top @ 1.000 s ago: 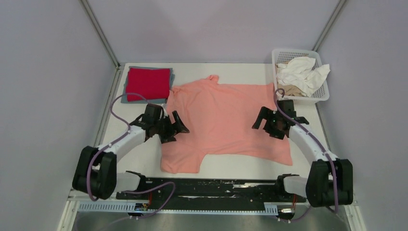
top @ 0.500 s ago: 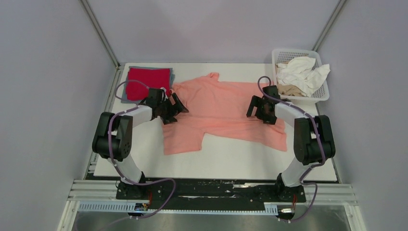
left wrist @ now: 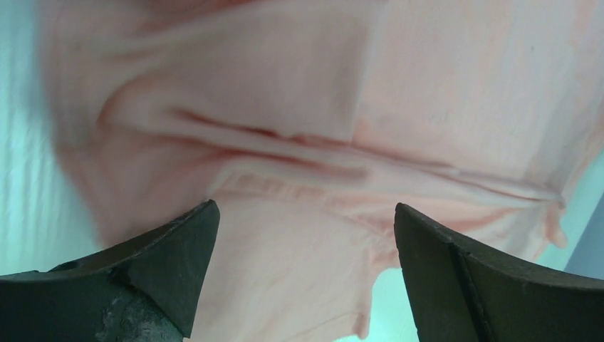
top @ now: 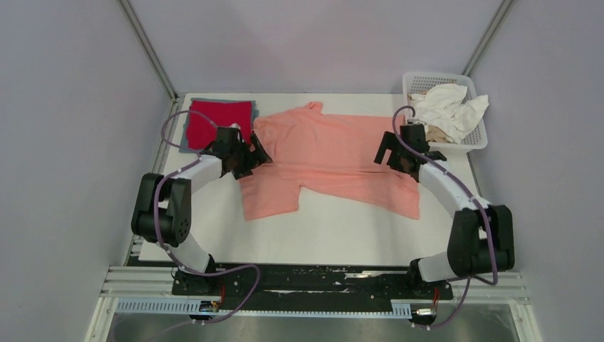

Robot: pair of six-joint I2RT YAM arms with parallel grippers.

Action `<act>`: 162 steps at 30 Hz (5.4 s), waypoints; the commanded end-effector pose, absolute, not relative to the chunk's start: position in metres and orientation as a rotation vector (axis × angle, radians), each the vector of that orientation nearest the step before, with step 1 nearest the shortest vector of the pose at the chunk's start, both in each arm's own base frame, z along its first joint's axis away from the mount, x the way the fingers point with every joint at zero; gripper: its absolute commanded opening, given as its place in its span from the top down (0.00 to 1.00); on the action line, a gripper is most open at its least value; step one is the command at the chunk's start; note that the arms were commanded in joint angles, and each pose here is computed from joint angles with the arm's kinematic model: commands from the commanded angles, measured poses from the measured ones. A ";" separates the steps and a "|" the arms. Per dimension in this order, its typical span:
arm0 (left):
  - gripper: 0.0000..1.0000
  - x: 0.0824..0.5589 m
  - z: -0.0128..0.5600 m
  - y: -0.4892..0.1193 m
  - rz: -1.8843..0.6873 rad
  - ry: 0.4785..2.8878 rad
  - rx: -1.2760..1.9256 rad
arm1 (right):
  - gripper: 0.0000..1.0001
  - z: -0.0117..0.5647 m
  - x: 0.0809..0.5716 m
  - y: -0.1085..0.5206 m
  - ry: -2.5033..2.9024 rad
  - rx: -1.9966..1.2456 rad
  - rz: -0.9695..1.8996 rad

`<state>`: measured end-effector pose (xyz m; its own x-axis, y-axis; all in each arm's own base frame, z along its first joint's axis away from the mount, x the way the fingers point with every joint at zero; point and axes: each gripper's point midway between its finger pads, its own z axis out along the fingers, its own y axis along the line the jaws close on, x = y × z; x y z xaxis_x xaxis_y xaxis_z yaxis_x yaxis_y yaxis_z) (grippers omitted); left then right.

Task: Fold and stack the t-shirts
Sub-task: Flatten out the tshirt

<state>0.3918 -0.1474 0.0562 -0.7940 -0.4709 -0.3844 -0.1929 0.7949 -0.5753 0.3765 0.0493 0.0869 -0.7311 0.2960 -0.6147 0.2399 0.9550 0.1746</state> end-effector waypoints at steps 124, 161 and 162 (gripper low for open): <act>1.00 0.091 0.671 -0.054 -0.621 0.918 0.103 | 1.00 0.563 0.143 0.016 1.215 0.320 0.386; 1.00 0.565 0.209 -0.096 0.056 1.898 -0.274 | 1.00 0.168 0.456 -0.028 1.944 0.762 0.221; 1.00 0.570 0.201 -0.096 0.059 1.910 -0.272 | 1.00 0.167 0.461 -0.028 1.940 0.762 0.223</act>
<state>0.5421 -0.0977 0.1748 -0.4214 -0.1071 -0.9005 -0.2049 0.9786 -0.0204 0.4205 -0.0229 0.1241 -0.4453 0.5855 -0.6774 0.4599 0.7987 0.3880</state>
